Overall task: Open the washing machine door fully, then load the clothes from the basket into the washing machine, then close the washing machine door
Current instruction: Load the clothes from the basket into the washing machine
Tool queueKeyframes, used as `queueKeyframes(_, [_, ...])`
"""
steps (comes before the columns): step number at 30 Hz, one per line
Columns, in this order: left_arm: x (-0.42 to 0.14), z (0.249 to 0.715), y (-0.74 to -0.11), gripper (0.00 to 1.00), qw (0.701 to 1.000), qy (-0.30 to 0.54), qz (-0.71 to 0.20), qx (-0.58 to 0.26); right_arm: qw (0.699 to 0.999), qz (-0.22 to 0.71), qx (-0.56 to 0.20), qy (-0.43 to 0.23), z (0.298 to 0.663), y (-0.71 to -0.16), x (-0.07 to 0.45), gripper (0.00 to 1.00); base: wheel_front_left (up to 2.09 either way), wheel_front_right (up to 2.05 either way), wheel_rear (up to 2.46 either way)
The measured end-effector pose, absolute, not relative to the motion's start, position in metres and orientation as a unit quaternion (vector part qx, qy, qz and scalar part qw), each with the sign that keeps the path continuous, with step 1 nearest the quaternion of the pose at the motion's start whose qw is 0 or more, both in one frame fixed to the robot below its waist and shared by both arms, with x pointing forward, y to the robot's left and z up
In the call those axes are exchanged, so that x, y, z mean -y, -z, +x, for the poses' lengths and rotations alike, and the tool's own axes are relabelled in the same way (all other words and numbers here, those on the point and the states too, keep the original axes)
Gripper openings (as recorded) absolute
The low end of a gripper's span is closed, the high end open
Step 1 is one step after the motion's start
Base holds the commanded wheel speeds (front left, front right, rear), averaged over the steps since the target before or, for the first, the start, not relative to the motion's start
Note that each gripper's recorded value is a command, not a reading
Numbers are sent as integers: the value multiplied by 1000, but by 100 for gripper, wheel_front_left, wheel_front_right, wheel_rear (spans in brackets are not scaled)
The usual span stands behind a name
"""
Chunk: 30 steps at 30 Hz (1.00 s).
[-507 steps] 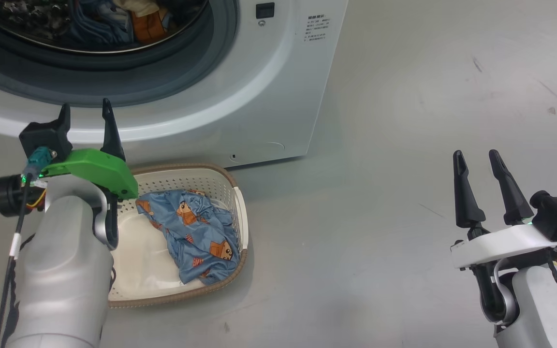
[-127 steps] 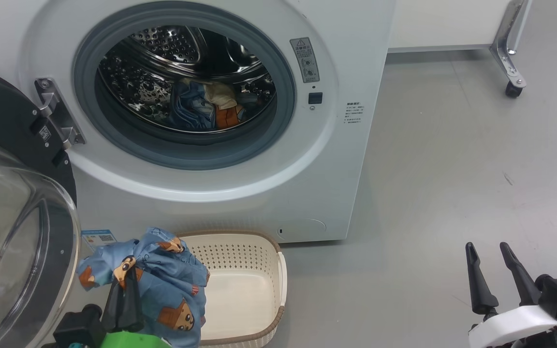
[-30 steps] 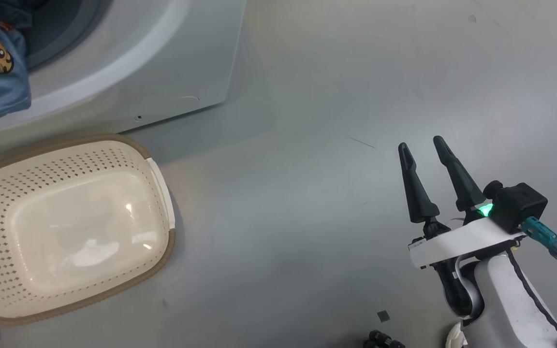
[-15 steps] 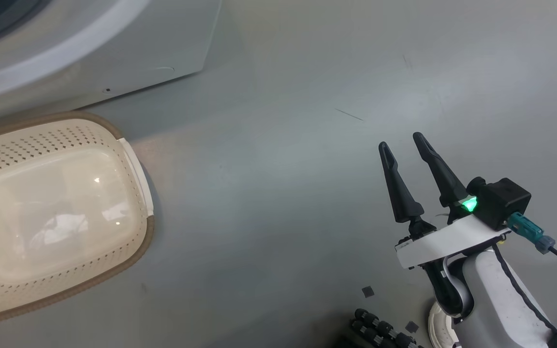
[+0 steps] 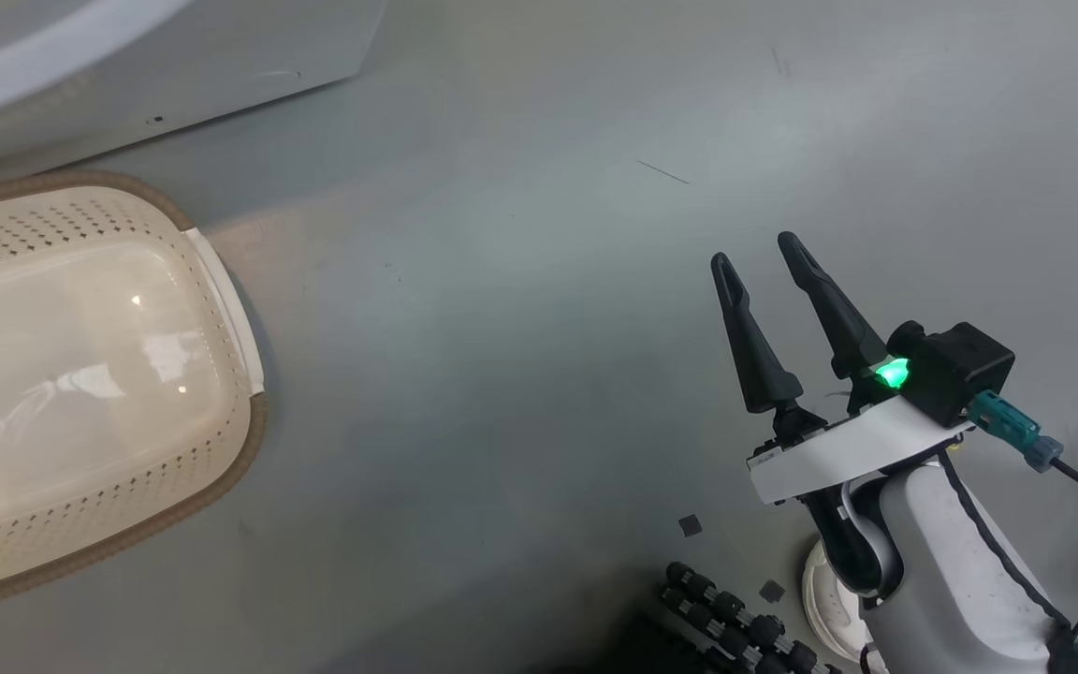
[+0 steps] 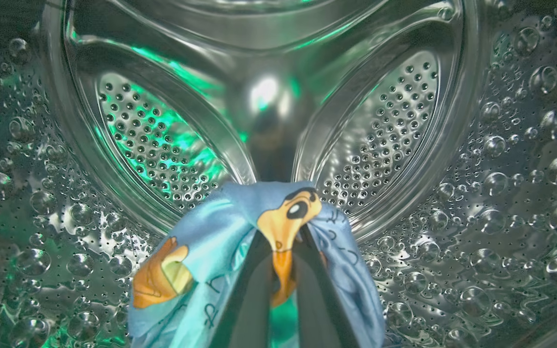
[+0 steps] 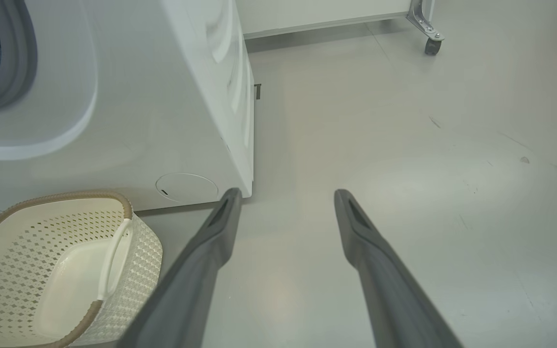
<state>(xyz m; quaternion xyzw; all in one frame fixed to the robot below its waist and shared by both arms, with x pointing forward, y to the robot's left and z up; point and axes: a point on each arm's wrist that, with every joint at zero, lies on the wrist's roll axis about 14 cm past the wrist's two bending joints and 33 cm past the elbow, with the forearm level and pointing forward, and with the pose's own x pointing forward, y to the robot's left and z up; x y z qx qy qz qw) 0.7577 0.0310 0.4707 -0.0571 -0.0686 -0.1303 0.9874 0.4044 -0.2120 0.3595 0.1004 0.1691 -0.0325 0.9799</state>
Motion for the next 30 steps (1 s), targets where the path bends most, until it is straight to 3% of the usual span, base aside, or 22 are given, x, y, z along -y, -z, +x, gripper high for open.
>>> queueKeyframes(18, [-51, 789, -508, 0, 976, 87, -112, 166, 974, 102, -198, 49, 402, -337, 218, 100, 0, 0, 0])
queueKeyframes(30, [-43, 787, -455, 0, 988, 94, -77, 91, 974, 103, -195, 46, 406, -336, 217, 100, 0, 0, 0])
